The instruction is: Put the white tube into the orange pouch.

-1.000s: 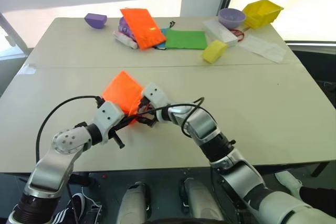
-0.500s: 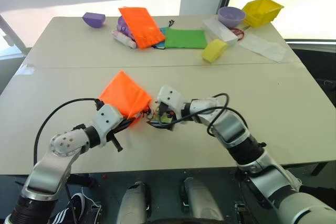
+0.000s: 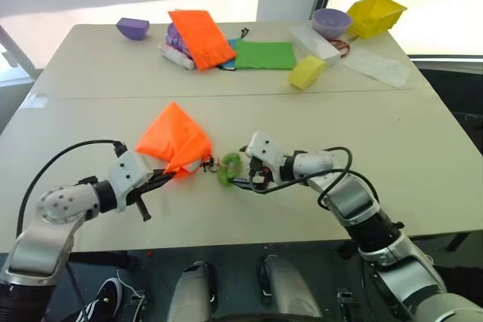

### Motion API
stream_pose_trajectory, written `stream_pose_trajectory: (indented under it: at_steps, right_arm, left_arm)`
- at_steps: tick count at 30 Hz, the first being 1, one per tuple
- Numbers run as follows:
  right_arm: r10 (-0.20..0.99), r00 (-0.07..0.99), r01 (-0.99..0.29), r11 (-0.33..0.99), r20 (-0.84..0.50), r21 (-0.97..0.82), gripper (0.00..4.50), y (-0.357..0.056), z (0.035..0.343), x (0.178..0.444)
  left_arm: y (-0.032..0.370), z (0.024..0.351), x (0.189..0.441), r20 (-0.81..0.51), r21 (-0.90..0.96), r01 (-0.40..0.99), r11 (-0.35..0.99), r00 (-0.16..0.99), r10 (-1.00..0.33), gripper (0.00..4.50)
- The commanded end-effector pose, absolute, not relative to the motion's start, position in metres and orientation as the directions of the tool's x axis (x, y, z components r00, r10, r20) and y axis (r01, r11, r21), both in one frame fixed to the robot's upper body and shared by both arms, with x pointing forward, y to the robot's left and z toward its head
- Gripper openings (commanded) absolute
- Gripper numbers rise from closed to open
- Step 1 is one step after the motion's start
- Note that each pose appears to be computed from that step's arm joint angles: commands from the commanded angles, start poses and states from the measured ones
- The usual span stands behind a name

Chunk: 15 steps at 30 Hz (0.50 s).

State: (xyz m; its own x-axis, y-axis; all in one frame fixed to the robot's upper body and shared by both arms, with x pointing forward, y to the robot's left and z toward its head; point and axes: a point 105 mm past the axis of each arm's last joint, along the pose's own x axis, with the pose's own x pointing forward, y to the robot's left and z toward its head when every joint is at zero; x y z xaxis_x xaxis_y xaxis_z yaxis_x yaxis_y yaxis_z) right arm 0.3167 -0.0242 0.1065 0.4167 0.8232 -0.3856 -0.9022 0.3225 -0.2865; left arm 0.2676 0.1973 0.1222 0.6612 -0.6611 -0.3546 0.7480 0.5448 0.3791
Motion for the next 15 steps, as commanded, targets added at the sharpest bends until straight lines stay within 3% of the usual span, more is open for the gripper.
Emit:
stream_pose_trajectory:
  at_steps: [1,10,15]
  right_arm:
    - [0.831,0.414,-0.897,0.305,-0.370,-0.319,4.48,-0.016,0.110,0.320]
    - [0.832,0.372,-0.924,0.291,-0.412,-0.248,4.48,-0.007,0.091,0.317]
    - [0.868,0.329,-0.943,0.277,-0.372,-0.187,2.09,-0.004,0.098,0.313]
  left_arm:
    - [0.200,0.131,0.266,-0.340,0.412,0.741,0.530,0.665,-0.665,0.00]
    - [0.209,0.132,0.263,-0.345,0.423,0.732,0.534,0.675,-0.652,0.00]
    - [0.217,0.132,0.262,-0.351,0.427,0.725,0.541,0.684,-0.640,0.00]
